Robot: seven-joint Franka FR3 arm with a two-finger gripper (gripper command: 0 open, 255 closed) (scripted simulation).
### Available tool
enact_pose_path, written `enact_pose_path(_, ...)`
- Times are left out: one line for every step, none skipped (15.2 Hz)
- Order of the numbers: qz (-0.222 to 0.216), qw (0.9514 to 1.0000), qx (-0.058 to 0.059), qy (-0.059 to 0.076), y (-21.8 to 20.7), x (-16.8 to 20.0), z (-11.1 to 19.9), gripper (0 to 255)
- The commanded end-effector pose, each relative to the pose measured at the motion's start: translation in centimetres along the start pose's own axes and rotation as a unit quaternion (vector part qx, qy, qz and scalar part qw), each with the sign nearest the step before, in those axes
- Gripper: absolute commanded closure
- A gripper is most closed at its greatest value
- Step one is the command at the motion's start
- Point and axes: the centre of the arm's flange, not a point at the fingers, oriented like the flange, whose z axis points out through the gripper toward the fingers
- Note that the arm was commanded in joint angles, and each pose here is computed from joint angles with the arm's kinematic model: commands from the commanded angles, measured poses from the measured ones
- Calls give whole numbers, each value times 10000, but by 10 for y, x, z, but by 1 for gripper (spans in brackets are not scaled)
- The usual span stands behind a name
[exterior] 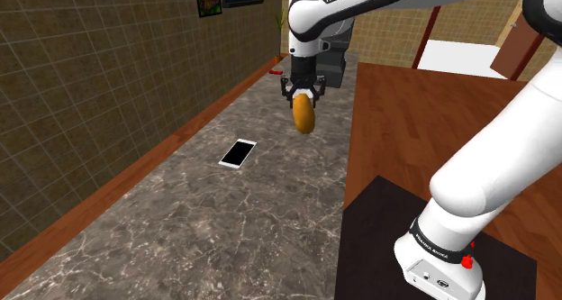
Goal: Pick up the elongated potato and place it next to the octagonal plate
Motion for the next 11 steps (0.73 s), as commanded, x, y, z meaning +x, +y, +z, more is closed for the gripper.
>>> enact_pose_path(-7, 10000, 0, 2, 16, 22, -2, 255)
enact_pose_path(-7, 10000, 0, 2, 23, 34, -2, 255)
enact_pose_path(-7, 10000, 0, 2, 29, 45, -2, 255)
enact_pose_path(-7, 10000, 0, 2, 36, 57, -2, 255)
enact_pose_path(-7, 10000, 0, 2, 43, 68, -2, 255)
enact_pose_path(-7, 10000, 0, 2, 49, 79, -3, 255)
enact_pose_path(-7, 10000, 0, 2, 56, 91, -3, 255)
enact_pose_path(-7, 10000, 0, 2, 63, 102, -3, 255)
enact_pose_path(-7, 10000, 0, 2, 69, 114, -3, 255)
enact_pose_path(-7, 10000, 0, 2, 76, 125, -3, 255)
enact_pose_path(-7, 10000, 0, 2, 83, 136, -3, 255)
